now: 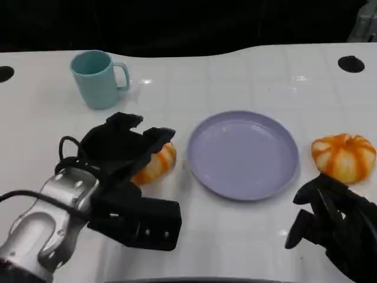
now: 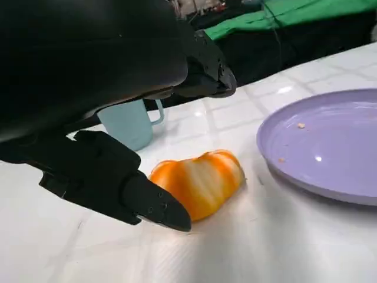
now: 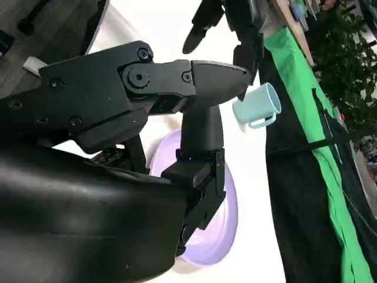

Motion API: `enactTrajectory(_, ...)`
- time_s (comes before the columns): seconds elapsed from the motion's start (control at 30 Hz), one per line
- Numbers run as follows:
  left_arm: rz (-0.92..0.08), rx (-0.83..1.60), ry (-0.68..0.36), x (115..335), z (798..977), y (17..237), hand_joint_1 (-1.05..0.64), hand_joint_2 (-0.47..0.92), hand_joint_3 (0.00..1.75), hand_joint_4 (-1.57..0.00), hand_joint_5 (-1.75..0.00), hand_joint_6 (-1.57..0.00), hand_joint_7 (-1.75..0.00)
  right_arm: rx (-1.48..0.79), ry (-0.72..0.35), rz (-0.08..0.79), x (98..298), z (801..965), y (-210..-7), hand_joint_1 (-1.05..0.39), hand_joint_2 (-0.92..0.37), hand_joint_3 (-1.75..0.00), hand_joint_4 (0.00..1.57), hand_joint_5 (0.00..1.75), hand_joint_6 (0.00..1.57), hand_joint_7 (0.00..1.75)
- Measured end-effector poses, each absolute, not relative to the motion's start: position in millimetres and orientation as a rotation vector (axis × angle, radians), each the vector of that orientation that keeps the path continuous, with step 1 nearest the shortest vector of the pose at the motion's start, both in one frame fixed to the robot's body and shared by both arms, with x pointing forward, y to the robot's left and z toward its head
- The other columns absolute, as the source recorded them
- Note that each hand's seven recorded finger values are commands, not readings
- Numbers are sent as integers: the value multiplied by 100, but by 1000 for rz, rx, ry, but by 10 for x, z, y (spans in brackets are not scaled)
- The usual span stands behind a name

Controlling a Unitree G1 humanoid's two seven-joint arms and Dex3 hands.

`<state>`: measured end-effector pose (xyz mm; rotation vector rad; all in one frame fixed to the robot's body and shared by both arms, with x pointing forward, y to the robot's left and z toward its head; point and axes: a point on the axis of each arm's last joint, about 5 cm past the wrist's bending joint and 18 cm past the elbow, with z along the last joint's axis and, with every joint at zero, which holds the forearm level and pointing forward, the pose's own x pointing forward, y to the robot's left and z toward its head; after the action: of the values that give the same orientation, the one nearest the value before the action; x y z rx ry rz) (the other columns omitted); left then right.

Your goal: Grasp the bread from the table and place it into the plate.

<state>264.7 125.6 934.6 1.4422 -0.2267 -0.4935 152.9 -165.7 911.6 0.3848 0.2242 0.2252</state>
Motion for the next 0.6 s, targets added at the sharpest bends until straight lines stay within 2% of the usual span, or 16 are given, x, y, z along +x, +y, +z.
enactTrajectory(0.17,-524,1455,-121,2811,9245,1137,-28,71,0,0,-25,-21,0,385,226,225,1524,9114,-1662,-46,-92,-36,65,175,52,160)
enactTrajectory(0.3,-539,1462,-40,2937,9189,1061,-36,72,1,0,-21,-18,0,386,226,231,1518,9107,-1671,-47,-92,-35,65,175,52,159)
enactTrajectory(0.6,-557,1429,127,3127,9069,943,-33,74,1,-1,-19,-19,0,390,226,234,1509,9105,-1675,-46,-92,-36,64,175,52,158)
